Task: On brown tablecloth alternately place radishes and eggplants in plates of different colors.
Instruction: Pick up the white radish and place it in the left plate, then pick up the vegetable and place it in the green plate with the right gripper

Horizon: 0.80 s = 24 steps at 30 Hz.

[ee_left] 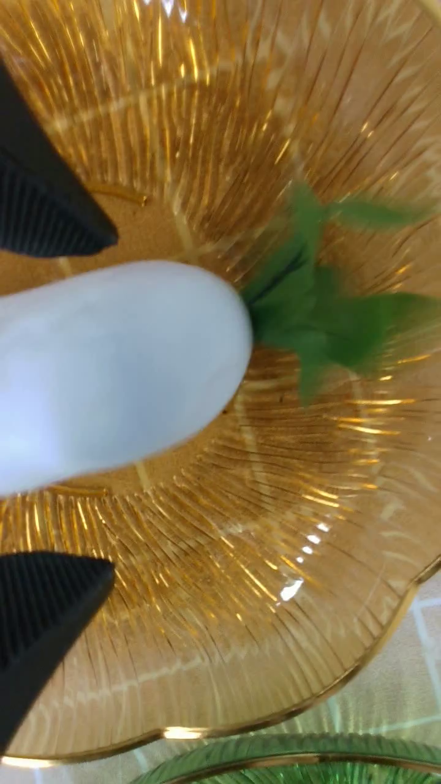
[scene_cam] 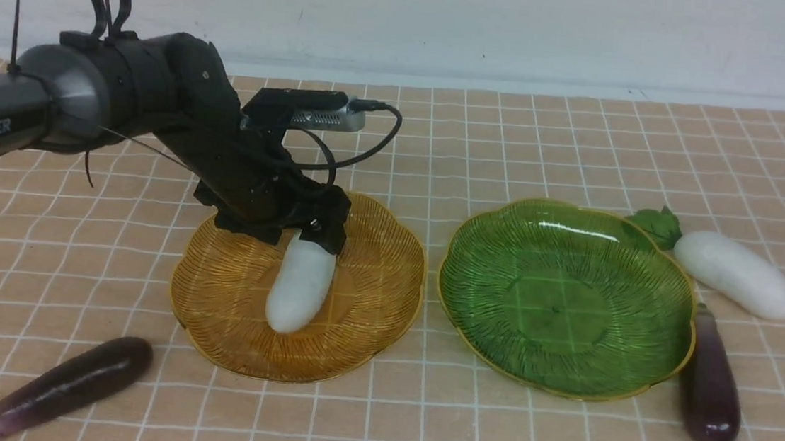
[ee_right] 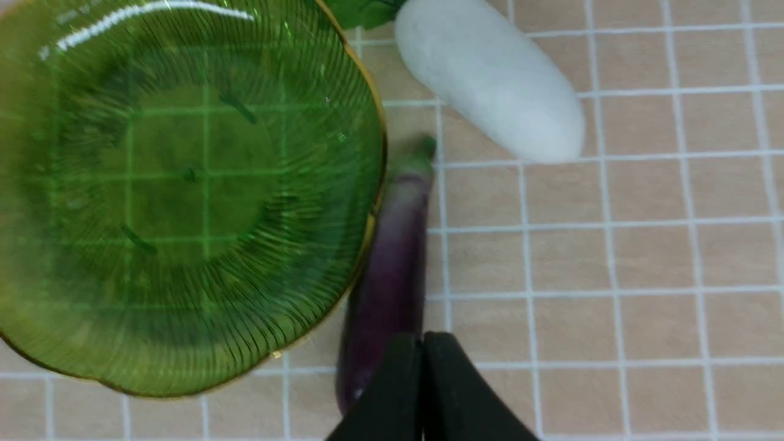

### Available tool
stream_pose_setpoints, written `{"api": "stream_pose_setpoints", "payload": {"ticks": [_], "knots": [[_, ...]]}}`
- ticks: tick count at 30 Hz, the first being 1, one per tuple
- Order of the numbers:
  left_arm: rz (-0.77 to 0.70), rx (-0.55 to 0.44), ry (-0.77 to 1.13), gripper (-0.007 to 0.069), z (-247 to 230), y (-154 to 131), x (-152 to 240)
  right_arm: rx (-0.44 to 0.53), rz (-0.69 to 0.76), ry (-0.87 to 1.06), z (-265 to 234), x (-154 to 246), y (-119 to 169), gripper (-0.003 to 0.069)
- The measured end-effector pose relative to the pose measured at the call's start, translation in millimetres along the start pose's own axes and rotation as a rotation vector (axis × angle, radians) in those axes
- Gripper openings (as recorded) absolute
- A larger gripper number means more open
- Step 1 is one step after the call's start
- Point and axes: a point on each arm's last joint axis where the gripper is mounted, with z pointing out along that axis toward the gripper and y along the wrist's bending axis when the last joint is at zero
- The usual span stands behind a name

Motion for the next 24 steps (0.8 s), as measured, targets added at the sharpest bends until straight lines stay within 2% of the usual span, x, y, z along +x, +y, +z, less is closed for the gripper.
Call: {"api": "stream_pose_setpoints", "payload": {"ticks": [3,6,7,9,10,11,14,16,18,24], "knots": [[0.008,-0.004,0.002,0.0607,-1.8,-0.2,0.0,-0.025,-0.032,0.047,31.1,-17.5,-10.8,0.0015],[0.013,-0.003,0.014,0.0597,-5.2,-1.2,1.0,-0.040,-0.052,0.095,65.5,-29.1,-15.3,0.0100],[0.014,-0.003,0.013,0.0595,-5.6,-1.3,0.9,-0.041,-0.051,0.100,68.4,-29.1,-15.6,0.0107],[0.022,-0.001,0.008,0.0538,-11.0,-3.1,-0.2,-0.028,-0.074,0.123,103.8,-39.5,-22.6,0.0229],[0.023,-0.001,0.006,0.0529,-12.5,-3.6,-0.7,-0.026,-0.075,0.127,106.1,-39.8,-23.1,0.0248],[0.033,0.004,0.000,0.0439,-21.1,-6.6,-2.8,-0.005,-0.093,0.134,125.7,-44.5,-28.2,0.0336],[0.073,0.009,-0.028,0.0148,-50.9,-15.7,-6.9,0.044,-0.132,0.151,162.6,-51.0,-38.7,0.0512],[0.107,0.013,-0.060,0.0043,-71.4,-21.7,-7.6,0.061,-0.164,0.154,178.9,-54.6,-43.0,0.0592],[0.136,0.014,-0.094,0.0007,-86.0,-25.8,-7.4,0.057,-0.183,0.165,187.4,-55.2,-44.2,0.0618],[0.153,0.017,-0.097,-0.0004,-94.6,-28.3,-5.7,0.033,-0.217,0.189,208.9,-52.3,-45.7,0.0618]]}}
